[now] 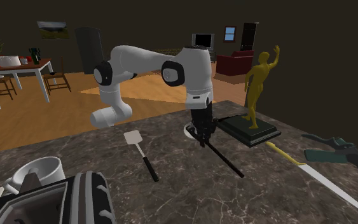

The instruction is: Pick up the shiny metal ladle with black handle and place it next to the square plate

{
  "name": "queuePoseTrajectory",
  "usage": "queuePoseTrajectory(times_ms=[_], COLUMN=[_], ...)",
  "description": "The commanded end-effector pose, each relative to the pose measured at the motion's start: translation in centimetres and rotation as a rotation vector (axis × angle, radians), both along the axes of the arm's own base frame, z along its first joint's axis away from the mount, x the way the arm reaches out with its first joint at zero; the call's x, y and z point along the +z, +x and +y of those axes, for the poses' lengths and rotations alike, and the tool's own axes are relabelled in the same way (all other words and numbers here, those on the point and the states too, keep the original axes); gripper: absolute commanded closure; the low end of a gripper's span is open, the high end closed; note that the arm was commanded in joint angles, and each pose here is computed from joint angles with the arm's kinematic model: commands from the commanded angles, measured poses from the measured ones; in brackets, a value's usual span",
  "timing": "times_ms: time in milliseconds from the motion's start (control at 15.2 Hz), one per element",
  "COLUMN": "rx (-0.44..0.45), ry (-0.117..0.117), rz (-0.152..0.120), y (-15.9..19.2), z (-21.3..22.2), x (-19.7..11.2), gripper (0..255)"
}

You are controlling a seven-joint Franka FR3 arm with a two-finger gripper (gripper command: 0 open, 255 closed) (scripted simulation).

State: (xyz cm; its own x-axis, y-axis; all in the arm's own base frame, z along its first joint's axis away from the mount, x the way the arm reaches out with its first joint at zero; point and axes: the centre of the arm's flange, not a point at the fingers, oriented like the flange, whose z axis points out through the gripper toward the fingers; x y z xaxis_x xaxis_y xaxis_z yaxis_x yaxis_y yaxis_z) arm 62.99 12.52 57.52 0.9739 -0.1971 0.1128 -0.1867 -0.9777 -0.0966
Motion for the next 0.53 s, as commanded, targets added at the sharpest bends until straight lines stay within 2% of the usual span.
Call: queuePoseTrajectory(times_ms=[0,462], rx=[0.0,0.0], ry=[0.0,0.0], rz=[0.002,0.002], y=[0.0,0.0], z=[0.0,0.0], x=[-0.1,3.0], gripper=[255,255])
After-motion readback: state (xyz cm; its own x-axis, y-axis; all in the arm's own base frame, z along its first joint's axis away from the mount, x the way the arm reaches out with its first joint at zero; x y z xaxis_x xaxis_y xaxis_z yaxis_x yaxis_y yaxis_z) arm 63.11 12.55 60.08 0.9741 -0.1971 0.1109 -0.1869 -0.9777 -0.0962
